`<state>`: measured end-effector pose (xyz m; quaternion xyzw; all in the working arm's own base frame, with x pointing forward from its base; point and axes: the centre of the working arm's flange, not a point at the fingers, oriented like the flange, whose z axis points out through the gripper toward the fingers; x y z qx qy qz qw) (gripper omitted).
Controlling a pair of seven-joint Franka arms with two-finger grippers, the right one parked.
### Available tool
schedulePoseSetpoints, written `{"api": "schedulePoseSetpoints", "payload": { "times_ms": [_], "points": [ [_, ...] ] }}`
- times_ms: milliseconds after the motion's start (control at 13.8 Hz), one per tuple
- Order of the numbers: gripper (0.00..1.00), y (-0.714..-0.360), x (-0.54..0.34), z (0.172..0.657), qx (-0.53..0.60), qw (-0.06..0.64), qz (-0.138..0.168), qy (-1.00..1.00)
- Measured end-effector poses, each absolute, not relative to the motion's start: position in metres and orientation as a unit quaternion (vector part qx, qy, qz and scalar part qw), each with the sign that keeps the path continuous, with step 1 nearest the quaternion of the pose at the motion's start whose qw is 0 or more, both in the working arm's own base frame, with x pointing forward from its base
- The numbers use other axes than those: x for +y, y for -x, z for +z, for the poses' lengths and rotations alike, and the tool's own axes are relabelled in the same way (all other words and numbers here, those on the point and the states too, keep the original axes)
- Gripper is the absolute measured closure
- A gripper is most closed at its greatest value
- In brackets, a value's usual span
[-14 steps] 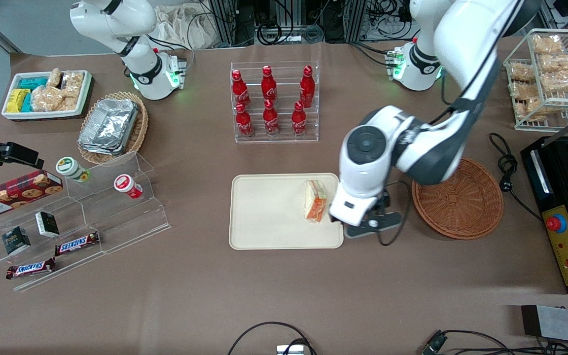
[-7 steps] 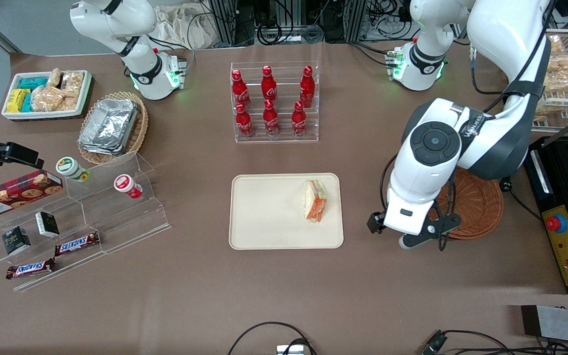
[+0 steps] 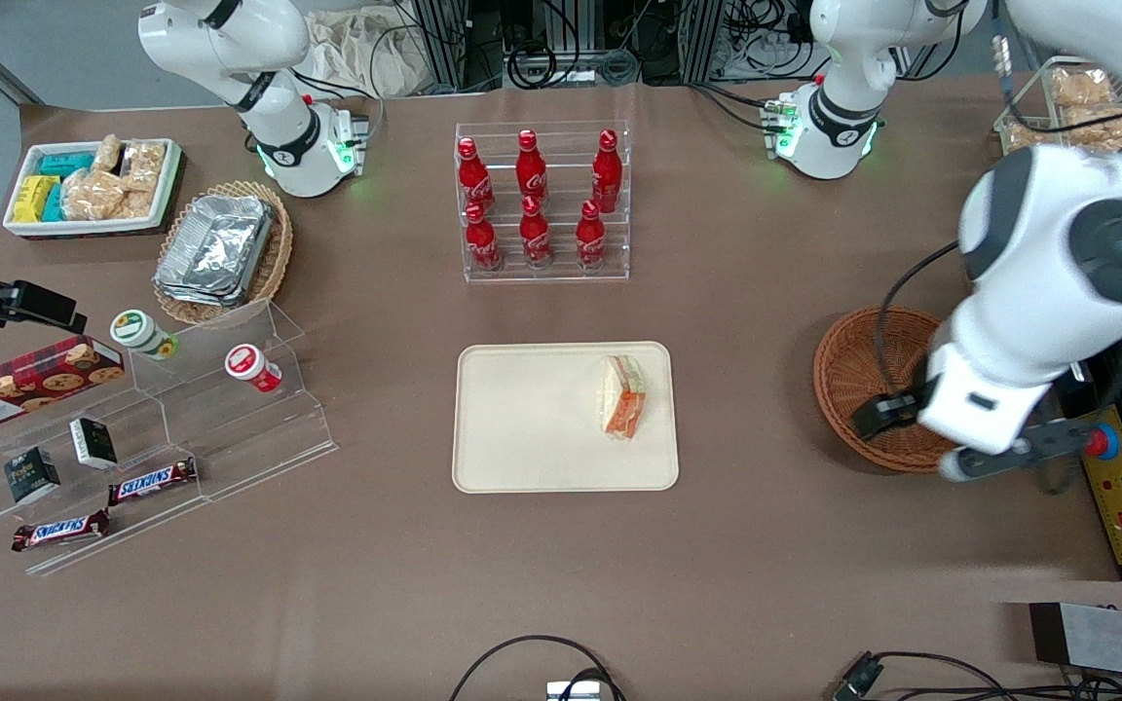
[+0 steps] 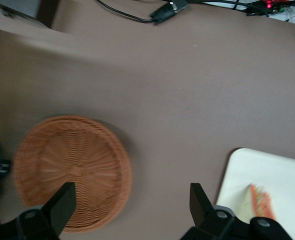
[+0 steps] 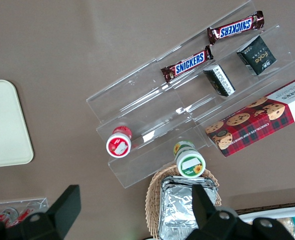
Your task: Place sandwich from basket to tray
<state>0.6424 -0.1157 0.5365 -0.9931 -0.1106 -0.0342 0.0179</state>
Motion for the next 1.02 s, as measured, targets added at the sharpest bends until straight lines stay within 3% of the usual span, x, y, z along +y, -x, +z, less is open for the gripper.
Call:
{"api": "schedulePoseSetpoints", "payload": {
  "times_ms": [654,1017],
  "points": [
    [0.00,-0.588,-0.076,0.603,-0.059,0.021,-0.066,0.996],
    [0.00,-0.553,-0.071,0.637,-0.034,0.026,-0.053,0.998]
  ]
}}
